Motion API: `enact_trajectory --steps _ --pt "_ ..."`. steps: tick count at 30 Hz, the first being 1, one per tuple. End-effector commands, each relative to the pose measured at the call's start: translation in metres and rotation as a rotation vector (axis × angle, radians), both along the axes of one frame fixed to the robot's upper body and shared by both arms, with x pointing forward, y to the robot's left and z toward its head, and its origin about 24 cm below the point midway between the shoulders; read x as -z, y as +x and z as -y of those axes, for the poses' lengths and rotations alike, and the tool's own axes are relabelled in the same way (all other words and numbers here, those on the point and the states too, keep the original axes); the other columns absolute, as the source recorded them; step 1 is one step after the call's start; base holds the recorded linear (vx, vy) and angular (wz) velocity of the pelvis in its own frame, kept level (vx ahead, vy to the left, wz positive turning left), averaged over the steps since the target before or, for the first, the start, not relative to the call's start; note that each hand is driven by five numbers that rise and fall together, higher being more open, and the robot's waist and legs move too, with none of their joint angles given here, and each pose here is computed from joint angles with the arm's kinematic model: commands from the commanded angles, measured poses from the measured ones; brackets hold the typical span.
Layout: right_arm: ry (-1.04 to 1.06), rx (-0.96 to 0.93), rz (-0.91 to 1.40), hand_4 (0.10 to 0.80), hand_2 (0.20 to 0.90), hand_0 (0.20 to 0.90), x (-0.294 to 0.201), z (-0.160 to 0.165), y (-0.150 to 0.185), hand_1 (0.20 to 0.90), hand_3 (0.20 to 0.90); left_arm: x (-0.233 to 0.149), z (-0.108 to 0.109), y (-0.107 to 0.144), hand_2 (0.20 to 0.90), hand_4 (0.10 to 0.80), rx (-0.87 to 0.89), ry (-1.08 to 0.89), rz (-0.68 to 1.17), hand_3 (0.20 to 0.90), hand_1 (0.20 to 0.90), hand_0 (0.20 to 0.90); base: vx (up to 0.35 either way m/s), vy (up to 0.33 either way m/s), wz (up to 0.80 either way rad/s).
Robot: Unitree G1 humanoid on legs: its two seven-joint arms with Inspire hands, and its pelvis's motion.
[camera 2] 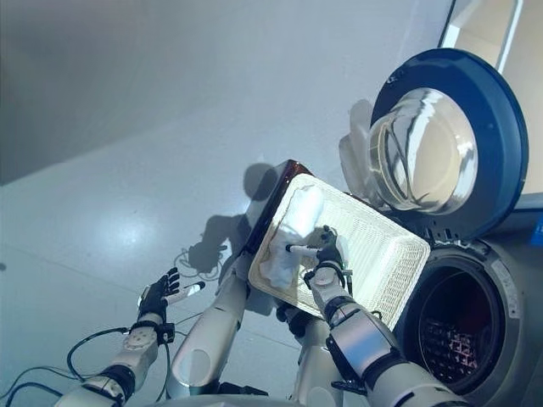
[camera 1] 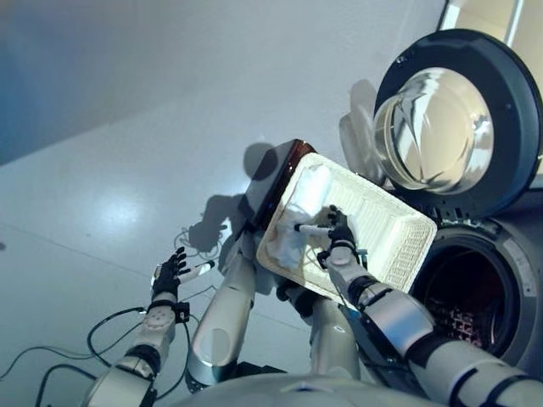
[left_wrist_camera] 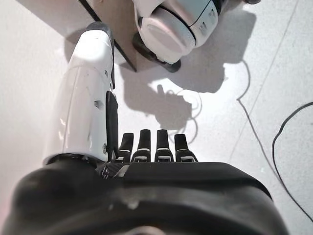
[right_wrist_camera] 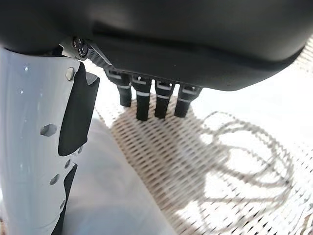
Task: Pick up the clothes and place them into the washing machine
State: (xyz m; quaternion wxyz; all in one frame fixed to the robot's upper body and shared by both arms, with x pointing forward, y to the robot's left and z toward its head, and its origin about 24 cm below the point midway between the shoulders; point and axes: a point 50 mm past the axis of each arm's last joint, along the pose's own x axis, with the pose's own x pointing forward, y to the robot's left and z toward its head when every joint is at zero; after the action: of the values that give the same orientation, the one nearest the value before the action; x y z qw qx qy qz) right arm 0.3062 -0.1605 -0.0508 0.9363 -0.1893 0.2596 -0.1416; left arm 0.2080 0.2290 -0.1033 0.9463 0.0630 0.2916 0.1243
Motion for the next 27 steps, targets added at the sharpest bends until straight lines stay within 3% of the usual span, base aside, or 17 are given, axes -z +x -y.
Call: enact_trajectory --steps 1,6,15,27 --pt "0.006 -0.123 0.160 0.800 0.900 0.900 -0.036 -0.023 0.031 0.900 0.900 -0.015 -0.013 0.013 0.900 0.800 -0.024 0.047 0.072 0.900 0.900 0.900 0.042 -0.009 0.29" --pt "0.037 -0.134 0.170 0.800 0.900 0.900 -0.038 -0.039 0.032 0.900 0.900 -0.021 -0.012 0.022 0.900 0.800 -0.014 0.050 0.098 0.900 0.900 0.900 0.068 -0.006 0.23" --pt "0.128 -0.184 0.134 0.800 0.900 0.900 -0.021 -0.068 0.014 0.900 0.900 -0.008 -0.018 0.008 0.900 0.800 -0.040 0.076 0.007 0.900 0.900 0.900 0.048 0.020 0.09" --pt "0.089 -0.125 0.031 0.800 0.900 0.900 0.007 -0.043 -0.009 0.900 0.900 -0.001 -0.018 -0.003 0.900 0.800 -0.012 0.089 -0.045 0.900 0.900 0.900 0.002 0.002 0.01"
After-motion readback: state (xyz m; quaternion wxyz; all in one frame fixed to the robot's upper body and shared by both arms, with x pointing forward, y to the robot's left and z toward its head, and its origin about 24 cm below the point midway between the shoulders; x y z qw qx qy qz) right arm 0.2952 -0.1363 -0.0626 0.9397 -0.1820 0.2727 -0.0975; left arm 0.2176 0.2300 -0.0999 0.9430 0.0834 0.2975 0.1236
